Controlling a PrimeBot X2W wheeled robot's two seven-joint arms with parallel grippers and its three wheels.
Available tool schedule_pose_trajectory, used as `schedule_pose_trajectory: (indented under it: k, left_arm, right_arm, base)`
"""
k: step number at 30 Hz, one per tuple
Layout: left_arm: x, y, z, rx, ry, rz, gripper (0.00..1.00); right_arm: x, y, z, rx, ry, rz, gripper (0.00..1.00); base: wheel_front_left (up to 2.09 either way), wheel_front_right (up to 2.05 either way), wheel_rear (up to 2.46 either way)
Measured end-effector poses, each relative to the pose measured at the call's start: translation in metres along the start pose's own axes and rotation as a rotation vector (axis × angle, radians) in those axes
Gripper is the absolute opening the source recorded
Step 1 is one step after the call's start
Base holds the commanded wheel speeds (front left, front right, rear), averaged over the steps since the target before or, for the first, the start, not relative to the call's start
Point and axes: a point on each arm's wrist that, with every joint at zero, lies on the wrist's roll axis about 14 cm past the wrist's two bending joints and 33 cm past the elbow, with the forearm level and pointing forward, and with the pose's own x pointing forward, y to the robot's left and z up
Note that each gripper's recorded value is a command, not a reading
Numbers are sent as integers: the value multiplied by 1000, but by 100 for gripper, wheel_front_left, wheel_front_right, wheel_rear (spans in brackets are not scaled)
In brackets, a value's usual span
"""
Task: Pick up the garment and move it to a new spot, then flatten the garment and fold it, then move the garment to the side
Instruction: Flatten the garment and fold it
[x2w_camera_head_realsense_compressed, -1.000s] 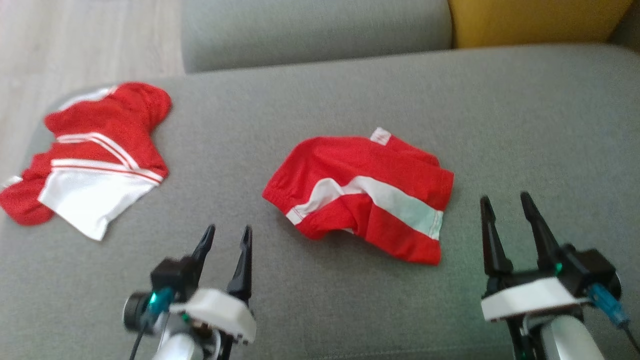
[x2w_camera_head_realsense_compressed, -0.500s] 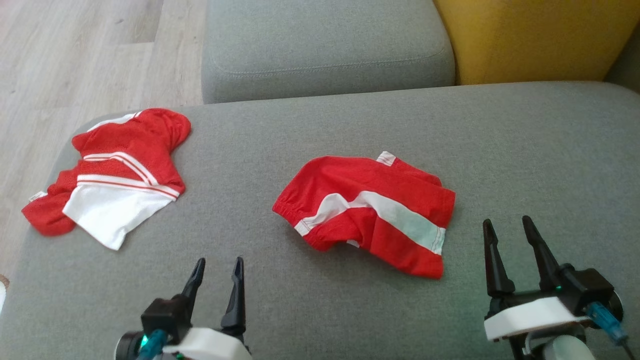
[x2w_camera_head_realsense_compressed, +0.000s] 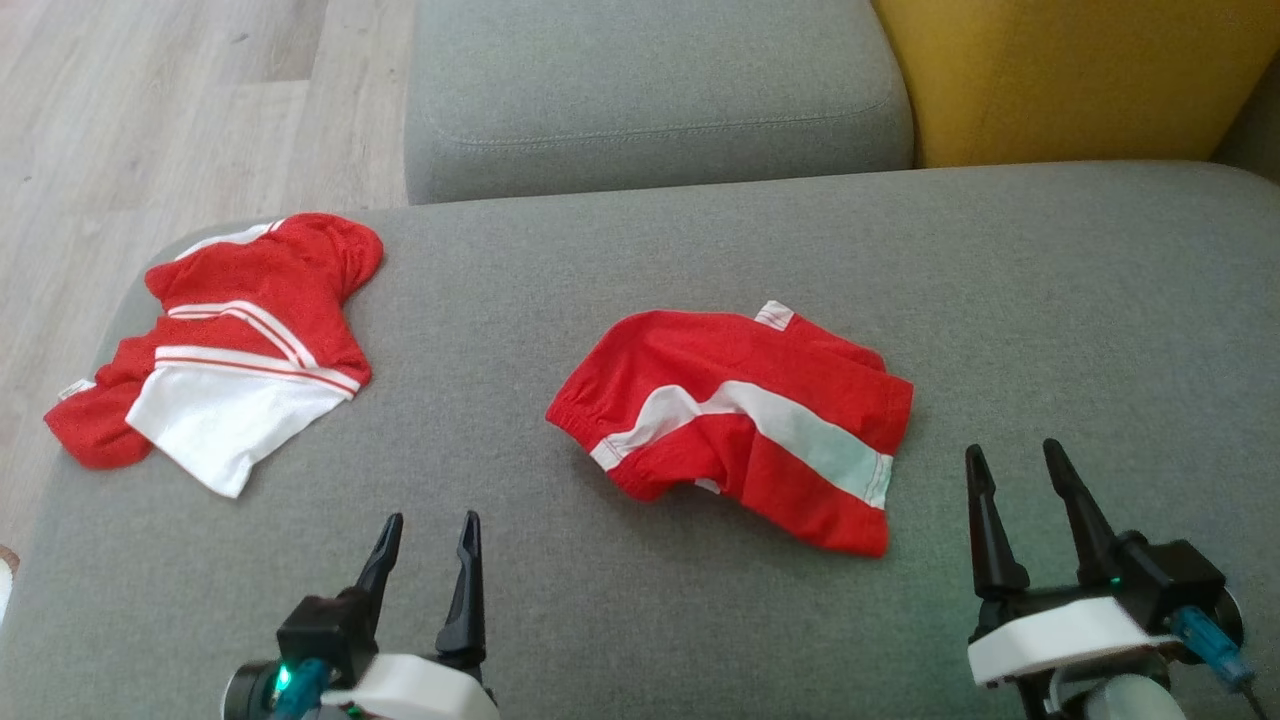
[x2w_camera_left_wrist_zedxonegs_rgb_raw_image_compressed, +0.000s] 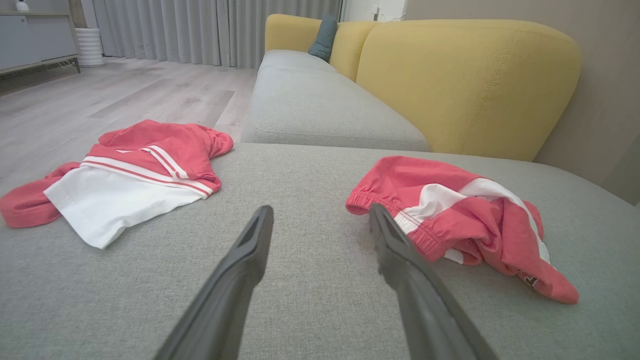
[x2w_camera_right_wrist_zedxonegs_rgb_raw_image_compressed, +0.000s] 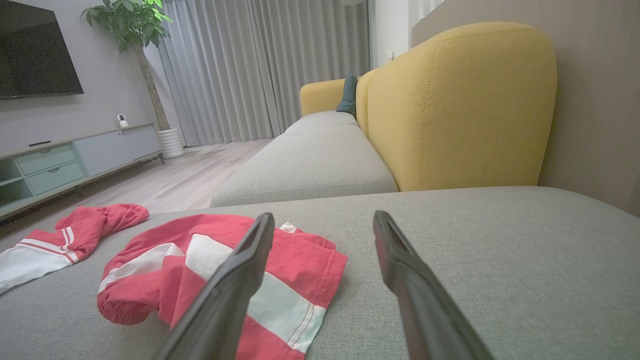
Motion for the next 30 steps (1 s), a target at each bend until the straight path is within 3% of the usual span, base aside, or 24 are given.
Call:
schedule_pose_trajectory:
  k: [10, 19, 30]
  left_arm:
    - [3, -7, -13, 3, 60, -32, 100]
    - [41, -54, -30, -168, 241, -173, 100]
    - [80, -59, -73, -341, 430, -148, 100]
  right_arm:
    - [0, -2, -5, 2, 16, -6, 100]
    - [2, -3, -18, 16, 57, -12, 100]
    - [22, -21, -25, 16, 77, -61, 100]
  base:
    - [0, 0, 0]
    - [0, 0, 0]
    - [0, 0, 0]
